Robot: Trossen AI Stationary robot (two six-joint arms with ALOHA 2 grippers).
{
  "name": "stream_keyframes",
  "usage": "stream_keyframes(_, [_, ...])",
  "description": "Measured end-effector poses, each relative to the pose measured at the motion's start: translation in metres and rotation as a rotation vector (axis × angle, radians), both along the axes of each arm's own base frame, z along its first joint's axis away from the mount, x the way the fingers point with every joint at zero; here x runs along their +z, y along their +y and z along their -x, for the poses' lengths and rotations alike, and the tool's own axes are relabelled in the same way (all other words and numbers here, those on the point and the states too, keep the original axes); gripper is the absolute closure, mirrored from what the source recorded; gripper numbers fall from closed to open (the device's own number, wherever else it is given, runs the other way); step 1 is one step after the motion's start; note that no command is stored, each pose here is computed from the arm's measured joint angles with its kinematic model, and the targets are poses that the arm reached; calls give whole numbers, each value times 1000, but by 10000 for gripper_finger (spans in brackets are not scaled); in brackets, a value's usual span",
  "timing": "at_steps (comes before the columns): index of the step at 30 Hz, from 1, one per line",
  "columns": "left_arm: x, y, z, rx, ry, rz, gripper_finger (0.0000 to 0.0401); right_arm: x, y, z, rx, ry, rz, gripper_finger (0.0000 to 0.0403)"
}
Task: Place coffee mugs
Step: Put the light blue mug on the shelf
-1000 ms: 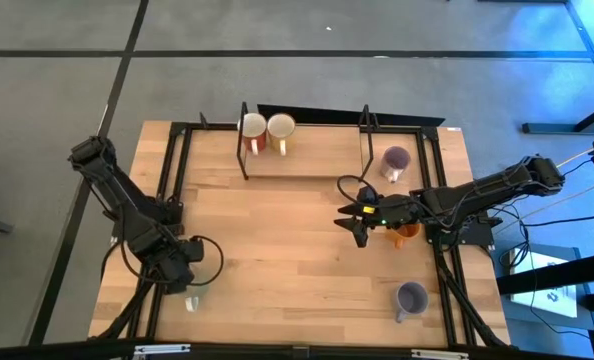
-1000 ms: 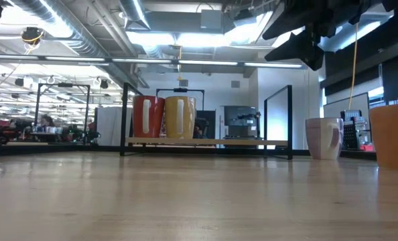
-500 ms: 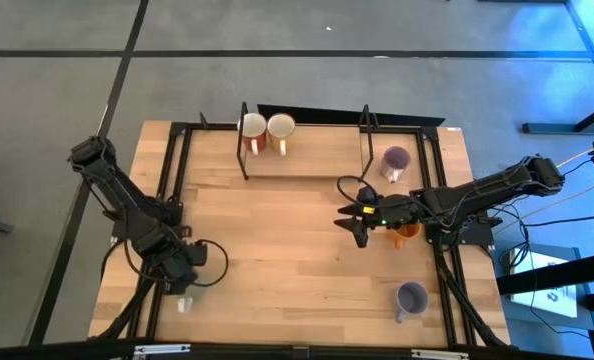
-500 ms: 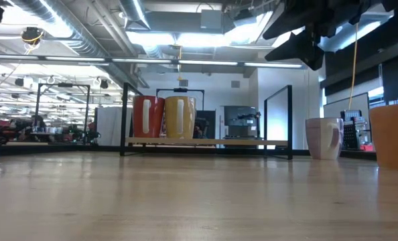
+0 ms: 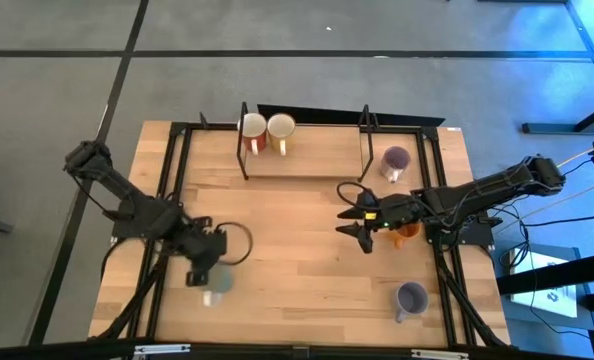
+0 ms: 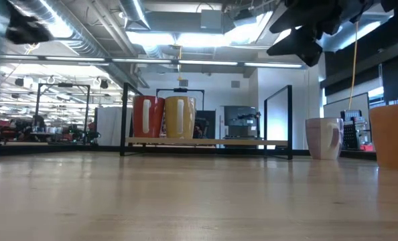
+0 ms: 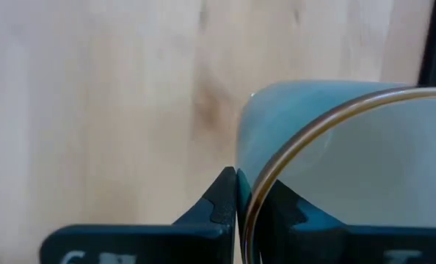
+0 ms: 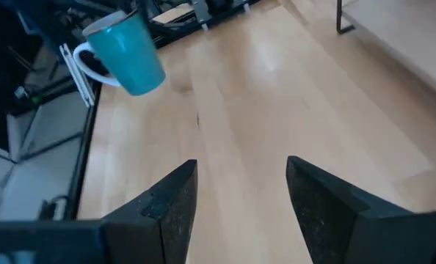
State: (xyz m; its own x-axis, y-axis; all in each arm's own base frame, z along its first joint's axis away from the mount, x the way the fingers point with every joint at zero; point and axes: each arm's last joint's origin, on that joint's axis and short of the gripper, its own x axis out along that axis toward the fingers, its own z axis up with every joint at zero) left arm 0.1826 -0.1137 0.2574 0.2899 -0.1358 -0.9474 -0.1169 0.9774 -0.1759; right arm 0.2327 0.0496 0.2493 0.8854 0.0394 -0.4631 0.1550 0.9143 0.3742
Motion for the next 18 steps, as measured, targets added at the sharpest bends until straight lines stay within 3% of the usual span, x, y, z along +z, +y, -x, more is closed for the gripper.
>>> stream_keyframes(8, [6, 28, -62, 38, 8, -60, 381, 12, -4, 17, 49, -11, 97, 205])
stream_keyframes(18, [4, 57, -143, 39, 13, -111, 381, 12, -6, 24, 59, 19, 135, 205])
